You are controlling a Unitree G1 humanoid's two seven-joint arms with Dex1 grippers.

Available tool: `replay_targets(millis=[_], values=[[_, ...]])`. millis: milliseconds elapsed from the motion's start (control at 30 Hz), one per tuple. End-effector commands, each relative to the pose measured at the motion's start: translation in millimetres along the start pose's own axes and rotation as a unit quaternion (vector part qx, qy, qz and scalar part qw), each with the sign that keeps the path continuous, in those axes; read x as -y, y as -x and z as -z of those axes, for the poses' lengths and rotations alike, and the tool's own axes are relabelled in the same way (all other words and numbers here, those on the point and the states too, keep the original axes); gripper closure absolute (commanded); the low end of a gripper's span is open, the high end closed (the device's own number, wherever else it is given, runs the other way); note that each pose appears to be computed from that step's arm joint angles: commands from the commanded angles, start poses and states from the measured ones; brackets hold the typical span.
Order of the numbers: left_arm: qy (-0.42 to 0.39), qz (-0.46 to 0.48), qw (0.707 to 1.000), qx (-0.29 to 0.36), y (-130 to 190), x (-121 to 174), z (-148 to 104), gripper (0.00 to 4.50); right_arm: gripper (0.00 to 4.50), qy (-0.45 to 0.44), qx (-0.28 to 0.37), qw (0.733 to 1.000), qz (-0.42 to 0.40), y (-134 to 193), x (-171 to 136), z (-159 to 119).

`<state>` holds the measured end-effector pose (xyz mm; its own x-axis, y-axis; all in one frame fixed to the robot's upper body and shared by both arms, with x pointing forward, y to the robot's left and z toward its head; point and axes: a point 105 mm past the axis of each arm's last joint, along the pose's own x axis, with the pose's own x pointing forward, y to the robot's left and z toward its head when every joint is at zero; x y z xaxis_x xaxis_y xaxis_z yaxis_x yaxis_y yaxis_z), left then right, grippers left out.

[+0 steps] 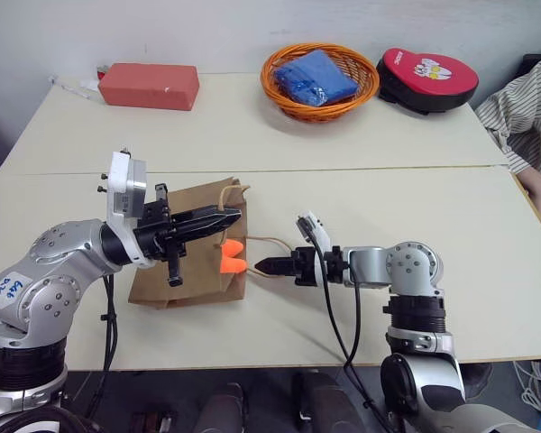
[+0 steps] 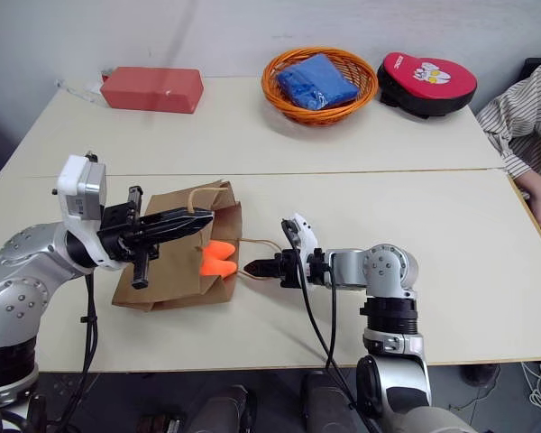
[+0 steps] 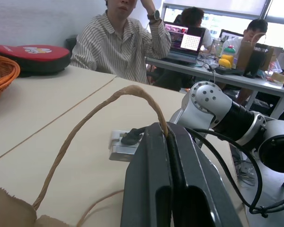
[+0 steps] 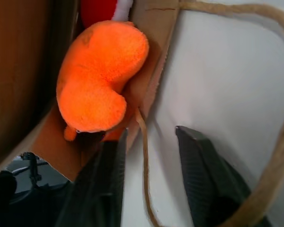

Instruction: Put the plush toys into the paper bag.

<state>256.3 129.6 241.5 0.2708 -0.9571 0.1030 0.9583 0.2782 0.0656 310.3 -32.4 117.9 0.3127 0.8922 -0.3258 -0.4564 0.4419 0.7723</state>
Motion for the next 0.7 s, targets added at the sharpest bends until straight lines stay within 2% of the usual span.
replay_targets(millis=[33,67,200,400,567,700], values=[[-0.024,-0.001,1.000,0.013,1.8,0.7,-8.9,4.50,4.10,0.020,0.056,0.998,-0.029,21.7,-13.7,-25.5],[-0.024,0.000,1.000,0.013,1.7,0.1,-9.1,4.50,4.46,0.029,0.071,0.996,-0.046,31.4,-20.6,-32.9],[-0.033,0.003,0.999,0.026,-0.8,-3.4,-13.0,4.50,4.49,0.070,0.121,0.985,-0.099,67.3,-46.1,-58.3],[-0.064,0.003,0.994,0.091,-11.9,-17.1,-36.0,4.50,4.49,0.153,0.170,0.963,-0.140,119.9,-90.2,-95.4],[-0.103,-0.015,0.989,0.107,-13.5,-31.8,-47.7,4.50,4.49,0.195,0.205,0.947,-0.150,139.3,-121.3,-120.8],[-0.121,-0.049,0.985,0.112,-4.6,-46.5,-49.8,4.50,4.49,0.209,0.211,0.941,-0.161,141.4,-135.5,-127.1]])
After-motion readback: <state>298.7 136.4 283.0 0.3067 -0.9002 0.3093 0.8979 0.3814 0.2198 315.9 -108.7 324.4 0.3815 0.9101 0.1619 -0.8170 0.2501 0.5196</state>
